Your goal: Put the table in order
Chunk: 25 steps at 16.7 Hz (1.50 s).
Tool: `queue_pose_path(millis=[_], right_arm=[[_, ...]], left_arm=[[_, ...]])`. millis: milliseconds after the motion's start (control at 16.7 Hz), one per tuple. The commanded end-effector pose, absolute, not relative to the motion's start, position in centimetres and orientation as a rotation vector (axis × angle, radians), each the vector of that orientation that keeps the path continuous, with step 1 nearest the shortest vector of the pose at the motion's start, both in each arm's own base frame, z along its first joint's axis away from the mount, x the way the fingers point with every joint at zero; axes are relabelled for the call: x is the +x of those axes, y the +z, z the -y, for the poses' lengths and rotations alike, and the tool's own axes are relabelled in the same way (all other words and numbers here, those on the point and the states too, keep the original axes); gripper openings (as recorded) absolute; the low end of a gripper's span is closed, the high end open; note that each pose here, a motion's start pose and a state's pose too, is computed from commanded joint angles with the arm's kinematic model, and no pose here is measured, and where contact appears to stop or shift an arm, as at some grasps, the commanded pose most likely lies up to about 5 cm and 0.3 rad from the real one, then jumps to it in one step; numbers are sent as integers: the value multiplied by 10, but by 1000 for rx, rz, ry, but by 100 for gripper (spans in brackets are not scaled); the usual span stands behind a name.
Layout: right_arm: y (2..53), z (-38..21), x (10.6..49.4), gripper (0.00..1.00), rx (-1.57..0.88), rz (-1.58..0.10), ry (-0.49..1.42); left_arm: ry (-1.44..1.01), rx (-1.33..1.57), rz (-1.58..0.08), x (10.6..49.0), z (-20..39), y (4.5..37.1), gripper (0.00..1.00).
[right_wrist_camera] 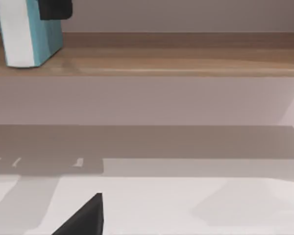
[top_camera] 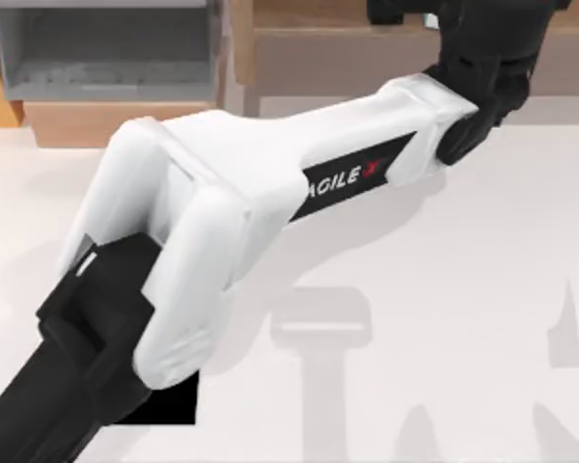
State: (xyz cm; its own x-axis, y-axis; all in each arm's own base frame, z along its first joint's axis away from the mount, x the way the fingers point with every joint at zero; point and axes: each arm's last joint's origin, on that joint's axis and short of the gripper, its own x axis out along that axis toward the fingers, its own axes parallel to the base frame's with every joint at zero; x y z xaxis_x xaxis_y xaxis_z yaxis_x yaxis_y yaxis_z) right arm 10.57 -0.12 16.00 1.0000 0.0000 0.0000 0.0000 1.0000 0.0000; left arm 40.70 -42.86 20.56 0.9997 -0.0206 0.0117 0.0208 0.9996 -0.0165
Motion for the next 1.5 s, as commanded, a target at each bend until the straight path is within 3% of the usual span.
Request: queue_pose_path(millis=[1080,1500], right_arm=[[160,1,106,100,0,0,0],[160,1,106,100,0,0,0]], left_arm=[[-17,-13,11,425,432,204,100],[-17,-13,11,425,432,204,47]])
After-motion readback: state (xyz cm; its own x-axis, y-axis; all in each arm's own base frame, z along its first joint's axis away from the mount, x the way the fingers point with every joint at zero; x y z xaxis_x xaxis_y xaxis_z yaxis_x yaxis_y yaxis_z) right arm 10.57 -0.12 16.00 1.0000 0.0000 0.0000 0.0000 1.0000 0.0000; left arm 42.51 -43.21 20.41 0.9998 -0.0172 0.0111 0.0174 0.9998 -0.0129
